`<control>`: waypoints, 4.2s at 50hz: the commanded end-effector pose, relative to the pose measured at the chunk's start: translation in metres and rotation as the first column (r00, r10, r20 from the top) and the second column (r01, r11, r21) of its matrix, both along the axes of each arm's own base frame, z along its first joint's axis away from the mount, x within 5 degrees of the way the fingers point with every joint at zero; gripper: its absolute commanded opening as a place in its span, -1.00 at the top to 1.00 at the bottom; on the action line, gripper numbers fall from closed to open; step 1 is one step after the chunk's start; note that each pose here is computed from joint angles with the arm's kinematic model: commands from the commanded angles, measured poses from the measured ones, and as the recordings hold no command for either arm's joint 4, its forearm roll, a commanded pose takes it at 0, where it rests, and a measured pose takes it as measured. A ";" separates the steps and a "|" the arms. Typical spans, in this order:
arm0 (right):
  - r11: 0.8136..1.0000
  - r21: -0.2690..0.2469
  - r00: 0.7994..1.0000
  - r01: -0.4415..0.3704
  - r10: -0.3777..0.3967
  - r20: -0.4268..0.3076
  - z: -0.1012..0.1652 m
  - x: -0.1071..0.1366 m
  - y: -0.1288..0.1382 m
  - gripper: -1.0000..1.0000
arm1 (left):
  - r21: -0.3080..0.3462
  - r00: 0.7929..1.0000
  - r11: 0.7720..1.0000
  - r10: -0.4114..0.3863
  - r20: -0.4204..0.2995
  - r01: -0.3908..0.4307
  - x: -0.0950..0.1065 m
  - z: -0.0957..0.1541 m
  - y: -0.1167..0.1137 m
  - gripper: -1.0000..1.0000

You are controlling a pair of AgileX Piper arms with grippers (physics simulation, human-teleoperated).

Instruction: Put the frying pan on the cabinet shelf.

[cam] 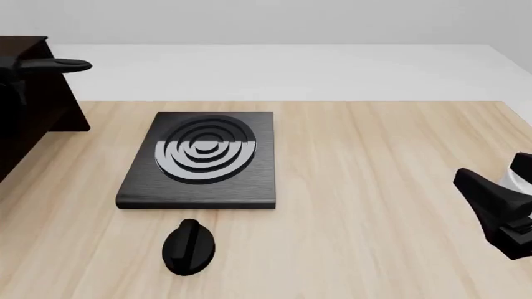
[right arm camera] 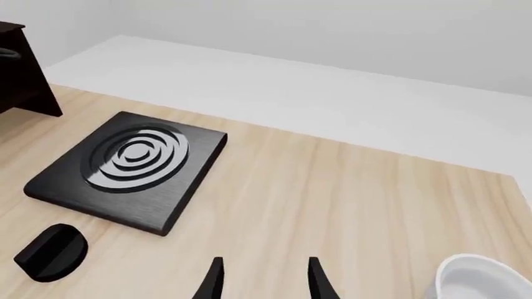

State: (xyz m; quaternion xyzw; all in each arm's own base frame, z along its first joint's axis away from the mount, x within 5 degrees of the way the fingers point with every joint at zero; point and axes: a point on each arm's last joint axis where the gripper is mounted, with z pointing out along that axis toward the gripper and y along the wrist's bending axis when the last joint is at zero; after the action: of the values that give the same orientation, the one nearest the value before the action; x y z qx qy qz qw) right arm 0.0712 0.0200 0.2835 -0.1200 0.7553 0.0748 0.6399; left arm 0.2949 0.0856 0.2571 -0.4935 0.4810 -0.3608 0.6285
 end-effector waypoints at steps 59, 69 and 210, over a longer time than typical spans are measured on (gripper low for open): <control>1.000 0.015 1.000 0.014 -0.014 0.002 0.000 -0.002 -0.001 -1.00 | 0.076 0.999 0.997 -0.033 0.004 0.033 -0.035 0.008 -0.022 -1.00; 1.000 0.018 1.000 0.016 -0.016 0.004 0.001 -0.003 -0.002 -1.00 | 0.096 0.999 0.994 -0.046 -0.006 0.046 -0.040 0.010 -0.027 -1.00; 0.991 0.059 0.985 0.118 -0.125 0.121 -0.052 -0.022 -0.012 -1.00 | 0.925 0.952 0.232 -0.016 -0.306 0.301 -0.257 0.024 -0.086 -1.00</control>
State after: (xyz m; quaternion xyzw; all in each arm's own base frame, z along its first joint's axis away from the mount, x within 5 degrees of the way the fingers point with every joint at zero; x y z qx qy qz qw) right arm 0.0484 0.0075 0.2346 -0.0614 0.7165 0.0472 0.6932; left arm 0.0518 0.0006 0.2853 0.0007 0.7166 0.0086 0.6974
